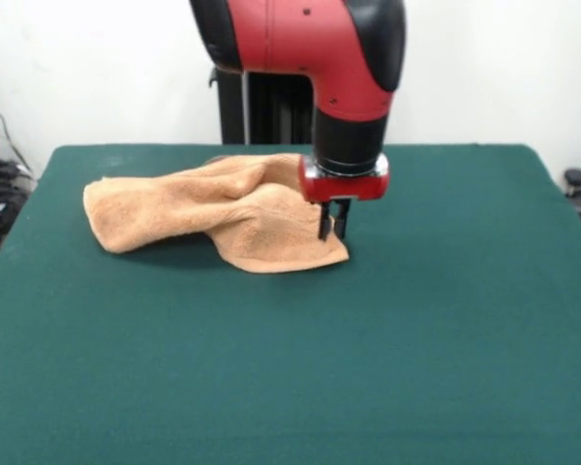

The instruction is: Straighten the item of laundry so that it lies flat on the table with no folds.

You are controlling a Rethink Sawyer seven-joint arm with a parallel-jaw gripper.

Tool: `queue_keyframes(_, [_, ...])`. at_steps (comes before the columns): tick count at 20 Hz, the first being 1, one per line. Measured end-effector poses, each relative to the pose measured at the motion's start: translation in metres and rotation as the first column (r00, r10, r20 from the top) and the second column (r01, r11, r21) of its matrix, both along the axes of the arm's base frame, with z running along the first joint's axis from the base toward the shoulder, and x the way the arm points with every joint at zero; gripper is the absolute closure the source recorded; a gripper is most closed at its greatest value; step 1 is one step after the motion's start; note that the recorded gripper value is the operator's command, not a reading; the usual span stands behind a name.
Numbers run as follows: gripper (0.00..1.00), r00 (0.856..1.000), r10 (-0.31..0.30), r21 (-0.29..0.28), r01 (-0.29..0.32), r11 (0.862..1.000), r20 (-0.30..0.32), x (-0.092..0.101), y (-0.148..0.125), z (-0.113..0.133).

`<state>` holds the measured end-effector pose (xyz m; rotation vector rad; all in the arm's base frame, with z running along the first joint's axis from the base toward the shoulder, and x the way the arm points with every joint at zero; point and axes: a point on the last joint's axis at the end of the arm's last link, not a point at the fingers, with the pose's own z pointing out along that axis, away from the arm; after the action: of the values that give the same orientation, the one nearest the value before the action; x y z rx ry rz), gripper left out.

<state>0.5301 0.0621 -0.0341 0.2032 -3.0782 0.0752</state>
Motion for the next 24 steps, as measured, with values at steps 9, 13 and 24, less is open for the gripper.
queue_keyframes(9, [1.00,1.000,-0.021,0.015,0.021,1.000,0.000,0.004,0.019,0.002])
queue_keyframes(13, [1.00,0.999,-0.037,0.022,0.037,0.999,0.001,0.007,0.025,0.003])
queue_keyframes(24, [1.00,0.997,-0.074,0.046,0.074,0.996,-0.001,0.013,0.055,0.006])
